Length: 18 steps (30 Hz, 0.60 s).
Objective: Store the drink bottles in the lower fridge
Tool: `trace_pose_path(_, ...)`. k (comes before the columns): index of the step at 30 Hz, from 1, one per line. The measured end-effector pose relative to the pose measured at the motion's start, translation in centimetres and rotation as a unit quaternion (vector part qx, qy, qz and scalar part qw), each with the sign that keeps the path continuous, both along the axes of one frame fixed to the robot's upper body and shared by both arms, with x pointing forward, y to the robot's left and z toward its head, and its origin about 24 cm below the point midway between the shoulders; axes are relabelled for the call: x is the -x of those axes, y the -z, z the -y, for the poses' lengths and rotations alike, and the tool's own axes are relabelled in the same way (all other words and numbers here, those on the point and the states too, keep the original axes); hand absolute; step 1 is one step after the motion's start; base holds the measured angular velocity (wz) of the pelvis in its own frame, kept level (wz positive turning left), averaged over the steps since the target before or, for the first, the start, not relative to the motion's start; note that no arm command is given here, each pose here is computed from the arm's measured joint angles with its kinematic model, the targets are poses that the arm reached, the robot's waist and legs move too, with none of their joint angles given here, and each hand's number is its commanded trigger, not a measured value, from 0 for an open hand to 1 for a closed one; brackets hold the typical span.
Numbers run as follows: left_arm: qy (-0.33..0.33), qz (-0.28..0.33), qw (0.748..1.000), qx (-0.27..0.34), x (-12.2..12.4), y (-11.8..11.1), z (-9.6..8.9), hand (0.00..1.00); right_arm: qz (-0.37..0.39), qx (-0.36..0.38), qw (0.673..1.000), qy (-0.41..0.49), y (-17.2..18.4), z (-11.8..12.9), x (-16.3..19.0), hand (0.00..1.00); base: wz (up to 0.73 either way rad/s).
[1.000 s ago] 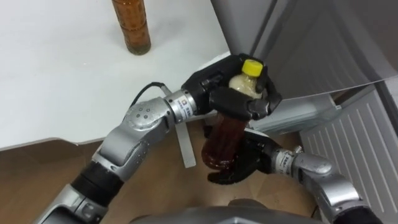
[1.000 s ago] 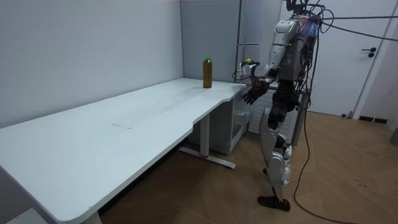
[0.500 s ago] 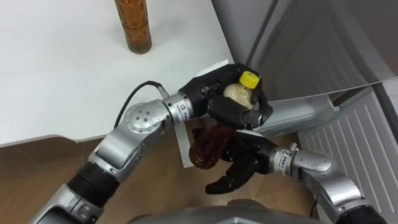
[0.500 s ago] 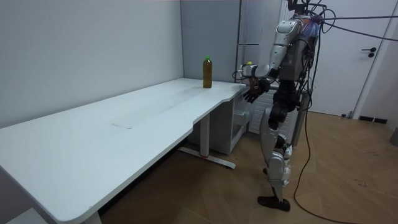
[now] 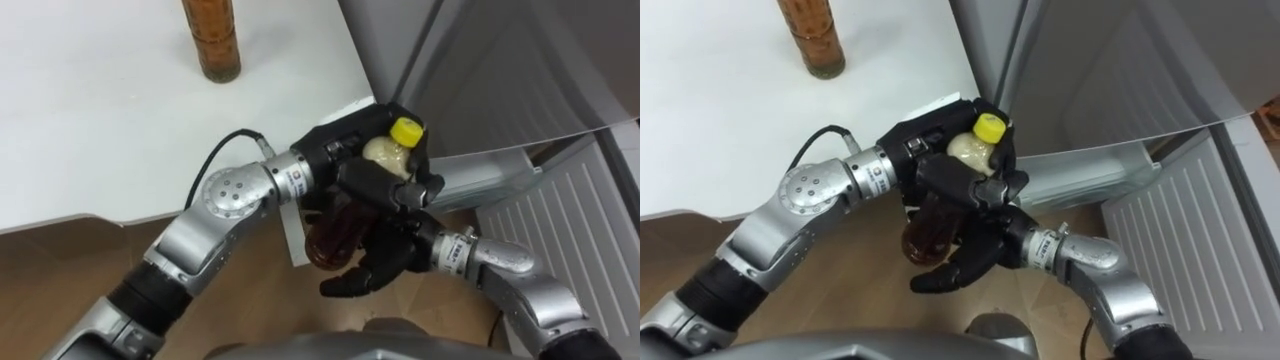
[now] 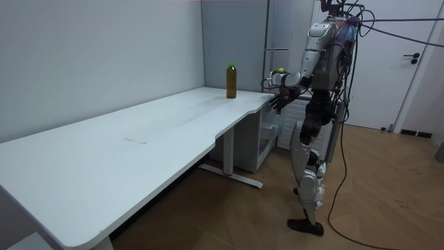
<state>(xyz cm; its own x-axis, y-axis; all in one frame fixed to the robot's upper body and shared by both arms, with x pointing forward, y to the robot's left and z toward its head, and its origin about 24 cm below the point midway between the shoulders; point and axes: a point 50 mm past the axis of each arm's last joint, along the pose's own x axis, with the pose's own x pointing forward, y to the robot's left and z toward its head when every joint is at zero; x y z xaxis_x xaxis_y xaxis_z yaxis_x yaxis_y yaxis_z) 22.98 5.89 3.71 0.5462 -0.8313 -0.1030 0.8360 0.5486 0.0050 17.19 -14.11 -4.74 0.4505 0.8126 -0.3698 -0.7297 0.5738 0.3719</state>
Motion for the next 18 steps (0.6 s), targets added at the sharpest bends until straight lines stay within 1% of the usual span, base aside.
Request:
trace_pose_path(4, -0.004, -0.004, 1.0, 0.001, 0.13, 0.36, -0.13, 1.0, -0.007, -0.006, 1.0, 0.013, 0.21, -0.29, 0.25, 0.0, 0.0)
trace_pose_path(5, -0.009, -0.004, 1.0, 0.003, 0.24, 0.47, -0.18, 1.0, -0.012, -0.012, 1.0, 0.019, 0.28, -0.38, 0.37, 0.04, 0.0)
trace_pose_path(6, -0.011, -0.004, 1.0, 0.004, 0.3, 0.53, -0.21, 1.0, -0.014, -0.014, 1.0, 0.021, 0.31, -0.43, 0.41, 0.18, 0.0)
trace_pose_path(7, -0.016, -0.004, 1.0, 0.005, 0.39, 0.6, -0.27, 1.0, -0.02, -0.021, 0.999, 0.027, 0.34, -0.54, 0.46, 0.69, -0.05)
trace_pose_path(8, -0.018, -0.005, 1.0, 0.006, 0.41, 0.64, -0.29, 1.0, -0.025, -0.027, 0.999, 0.033, 0.39, -0.6, 0.54, 0.77, -0.05)
trace_pose_path(9, -0.019, -0.005, 1.0, 0.005, 0.4, 0.67, -0.29, 1.0, -0.031, -0.034, 0.998, 0.04, 0.42, -0.65, 0.58, 1.0, 0.0)
trace_pose_path(14, -0.026, 0.002, 1.0, 0.011, 0.26, 0.45, -0.29, 1.0, -0.045, -0.074, 0.994, 0.073, 0.21, -0.99, 0.37, 1.0, 0.0)
trace_pose_path(18, -0.024, 0.0, 1.0, 0.014, 0.34, 0.47, -0.12, 1.0, -0.048, -0.079, 0.992, 0.084, 0.2, -1.05, 0.3, 1.0, 0.0)
